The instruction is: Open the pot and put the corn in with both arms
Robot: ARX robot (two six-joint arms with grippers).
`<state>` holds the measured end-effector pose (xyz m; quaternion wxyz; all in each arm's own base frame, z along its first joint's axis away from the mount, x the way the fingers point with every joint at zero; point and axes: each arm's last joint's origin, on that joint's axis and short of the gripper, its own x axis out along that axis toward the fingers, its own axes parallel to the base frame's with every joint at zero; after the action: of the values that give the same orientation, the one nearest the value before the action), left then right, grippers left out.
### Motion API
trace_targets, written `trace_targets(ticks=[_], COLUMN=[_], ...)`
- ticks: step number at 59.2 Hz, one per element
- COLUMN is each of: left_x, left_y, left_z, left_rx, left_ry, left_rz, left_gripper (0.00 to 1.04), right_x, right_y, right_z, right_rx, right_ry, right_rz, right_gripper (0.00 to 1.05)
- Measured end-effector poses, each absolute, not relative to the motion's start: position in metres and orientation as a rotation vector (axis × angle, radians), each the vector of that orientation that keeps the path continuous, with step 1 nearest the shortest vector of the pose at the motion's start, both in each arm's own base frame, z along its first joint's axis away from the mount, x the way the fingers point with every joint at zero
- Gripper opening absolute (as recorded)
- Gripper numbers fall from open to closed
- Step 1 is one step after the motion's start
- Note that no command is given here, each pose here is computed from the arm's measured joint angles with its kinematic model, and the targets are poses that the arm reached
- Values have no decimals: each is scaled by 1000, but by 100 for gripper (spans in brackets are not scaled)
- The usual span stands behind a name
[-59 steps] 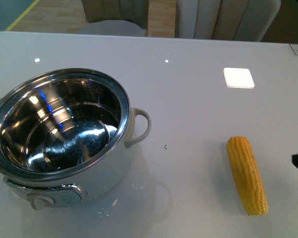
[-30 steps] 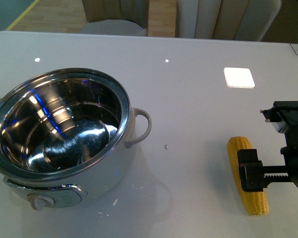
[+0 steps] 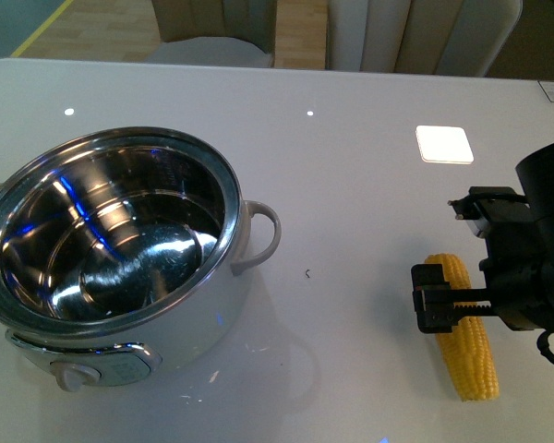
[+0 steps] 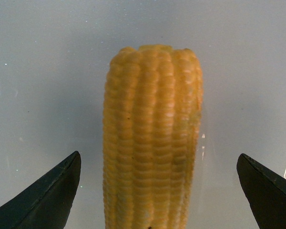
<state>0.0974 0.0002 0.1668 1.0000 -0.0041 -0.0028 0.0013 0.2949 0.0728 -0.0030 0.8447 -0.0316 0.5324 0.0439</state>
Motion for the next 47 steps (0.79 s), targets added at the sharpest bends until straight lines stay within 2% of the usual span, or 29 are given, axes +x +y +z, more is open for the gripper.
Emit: trace_targets(ticks=[2, 13, 19, 30, 41, 47], left_x=[97, 97, 97, 97, 97, 97], left_y=[0, 0, 0, 0, 0, 0], left_z=[167, 167, 167, 167, 167, 167], left_rx=[-8, -8, -8, -8, -8, -8], left_ry=[-6, -6, -6, -6, -6, -6], left_rz=[3, 3, 3, 3, 3, 3], left_gripper=[98, 98, 98, 98, 98, 98], right_x=[293, 287, 285, 280, 285, 291], right_y=[75, 79, 80, 87, 99, 119], right_z=[-7, -17, -12, 21, 77, 113], right_rx=[-82, -135, -125, -5, 136, 220], right_ry=[1142, 1190, 1176, 1080, 937, 859], right_rz=[95, 101, 102, 164, 236, 309], right_gripper=[95, 53, 39, 28, 23, 23])
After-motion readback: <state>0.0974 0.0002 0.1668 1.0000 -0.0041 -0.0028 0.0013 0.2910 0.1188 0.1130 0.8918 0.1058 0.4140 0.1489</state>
